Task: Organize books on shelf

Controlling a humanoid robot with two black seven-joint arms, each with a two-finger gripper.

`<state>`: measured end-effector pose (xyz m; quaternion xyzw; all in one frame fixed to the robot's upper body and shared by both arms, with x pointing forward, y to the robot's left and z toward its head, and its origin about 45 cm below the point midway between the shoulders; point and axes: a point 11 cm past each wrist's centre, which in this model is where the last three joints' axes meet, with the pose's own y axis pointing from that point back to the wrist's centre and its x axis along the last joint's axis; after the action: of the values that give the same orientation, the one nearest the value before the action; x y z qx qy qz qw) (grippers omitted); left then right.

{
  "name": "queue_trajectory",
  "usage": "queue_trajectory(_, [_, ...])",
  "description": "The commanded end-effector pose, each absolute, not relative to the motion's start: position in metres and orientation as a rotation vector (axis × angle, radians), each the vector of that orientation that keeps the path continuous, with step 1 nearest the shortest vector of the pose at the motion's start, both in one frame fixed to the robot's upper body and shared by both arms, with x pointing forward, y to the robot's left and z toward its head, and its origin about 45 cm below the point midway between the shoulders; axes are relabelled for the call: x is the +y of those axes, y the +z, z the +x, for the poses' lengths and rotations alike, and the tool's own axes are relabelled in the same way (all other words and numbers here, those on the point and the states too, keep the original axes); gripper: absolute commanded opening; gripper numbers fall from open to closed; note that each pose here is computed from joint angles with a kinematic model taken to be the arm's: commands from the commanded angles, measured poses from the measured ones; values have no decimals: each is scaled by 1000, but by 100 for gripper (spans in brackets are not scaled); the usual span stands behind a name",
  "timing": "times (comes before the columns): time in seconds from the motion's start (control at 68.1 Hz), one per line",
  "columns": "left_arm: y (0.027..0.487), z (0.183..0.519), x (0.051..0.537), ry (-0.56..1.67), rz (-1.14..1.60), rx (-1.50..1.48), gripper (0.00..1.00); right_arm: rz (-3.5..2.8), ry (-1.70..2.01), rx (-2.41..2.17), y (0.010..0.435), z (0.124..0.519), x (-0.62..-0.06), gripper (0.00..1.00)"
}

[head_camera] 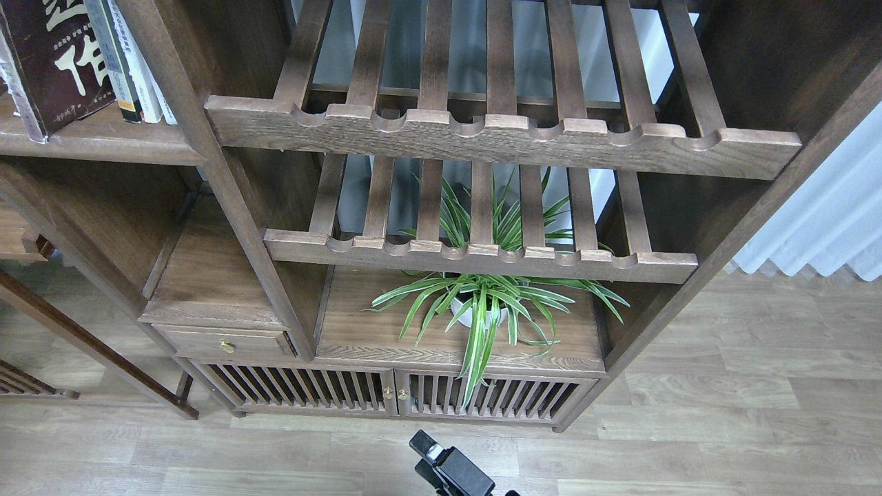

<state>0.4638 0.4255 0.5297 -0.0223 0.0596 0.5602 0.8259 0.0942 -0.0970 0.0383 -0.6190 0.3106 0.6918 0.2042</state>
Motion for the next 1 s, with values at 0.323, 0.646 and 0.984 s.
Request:
queue_trajectory(0.323, [517, 474, 418, 1185, -57, 158, 26, -1726, 1929, 867, 38, 94, -97, 100])
queue_trajectory(0.646, [531, 462, 436, 1210, -98, 135, 49, -1729, 1930, 864, 39, 94, -96, 100])
queue_trajectory(0.984, [526, 437, 451, 1198, -119, 145, 48, -1728, 1925, 864, 39, 96, -97, 100])
